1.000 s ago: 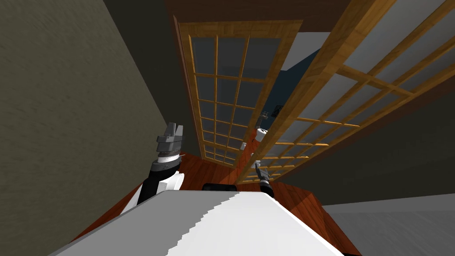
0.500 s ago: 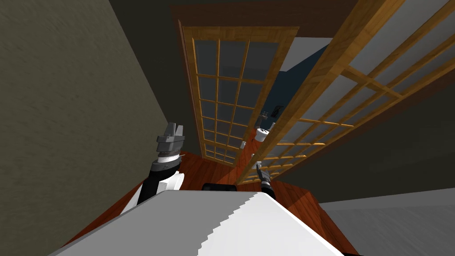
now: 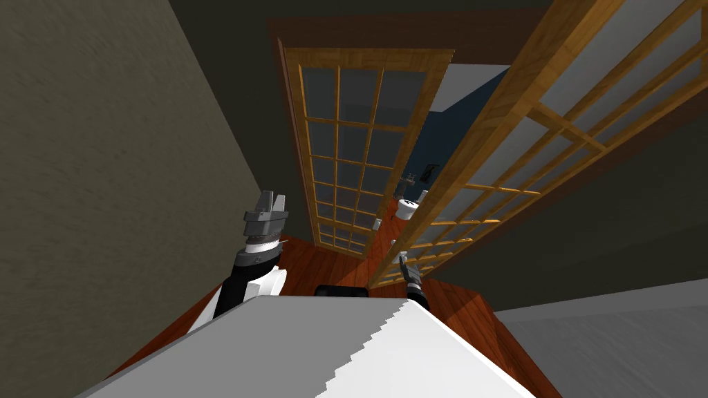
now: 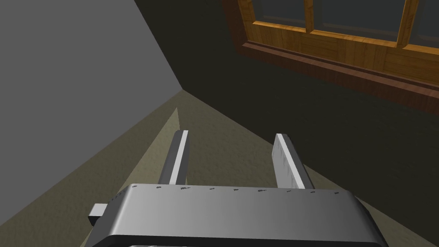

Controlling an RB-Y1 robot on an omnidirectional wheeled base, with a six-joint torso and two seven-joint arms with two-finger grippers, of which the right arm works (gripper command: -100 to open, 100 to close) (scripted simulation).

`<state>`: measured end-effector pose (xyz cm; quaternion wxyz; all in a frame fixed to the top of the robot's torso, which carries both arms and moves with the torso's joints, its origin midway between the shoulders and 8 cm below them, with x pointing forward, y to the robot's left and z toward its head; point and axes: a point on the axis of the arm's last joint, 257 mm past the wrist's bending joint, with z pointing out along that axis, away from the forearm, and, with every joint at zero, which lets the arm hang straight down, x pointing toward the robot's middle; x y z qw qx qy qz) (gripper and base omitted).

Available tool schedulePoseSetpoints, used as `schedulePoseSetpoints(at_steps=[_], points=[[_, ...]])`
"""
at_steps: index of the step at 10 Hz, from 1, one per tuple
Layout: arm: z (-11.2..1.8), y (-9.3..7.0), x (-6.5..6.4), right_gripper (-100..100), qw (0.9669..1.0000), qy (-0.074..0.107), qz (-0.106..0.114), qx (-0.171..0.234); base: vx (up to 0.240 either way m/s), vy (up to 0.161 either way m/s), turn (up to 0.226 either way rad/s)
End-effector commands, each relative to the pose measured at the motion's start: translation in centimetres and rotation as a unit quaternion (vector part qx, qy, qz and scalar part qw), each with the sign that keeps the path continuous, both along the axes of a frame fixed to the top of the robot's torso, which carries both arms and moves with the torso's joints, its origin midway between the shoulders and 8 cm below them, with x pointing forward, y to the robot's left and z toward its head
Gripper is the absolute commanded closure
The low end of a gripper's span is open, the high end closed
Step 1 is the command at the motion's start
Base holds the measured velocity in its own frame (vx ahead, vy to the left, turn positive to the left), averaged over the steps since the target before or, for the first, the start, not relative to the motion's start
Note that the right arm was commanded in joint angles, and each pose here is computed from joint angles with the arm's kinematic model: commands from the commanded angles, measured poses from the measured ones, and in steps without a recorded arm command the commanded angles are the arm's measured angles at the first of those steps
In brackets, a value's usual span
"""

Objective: Pull the door open

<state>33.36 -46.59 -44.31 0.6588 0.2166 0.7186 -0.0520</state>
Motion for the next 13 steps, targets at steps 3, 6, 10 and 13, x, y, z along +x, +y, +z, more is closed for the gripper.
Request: schedulePoseSetpoints(at_steps=[3, 6, 10, 13], points=[[-0.2, -2.7, -1.2, 100, 0.9997, 0.009, -0.020, -0.007, 0.007, 0.005, 0.004], [-0.6, -3.2, -2.0, 100, 0.9996, 0.008, -0.028, 0.008, -0.044, -0.009, 0.002], [-0.6, -3.2, -2.0, 100, 0.9996, 0.008, -0.028, 0.008, -0.004, 0.004, -0.007], [0.2, -3.6, -1.8, 100, 0.9995, -0.002, -0.029, 0.008, -0.023, -0.005, 0.004]])
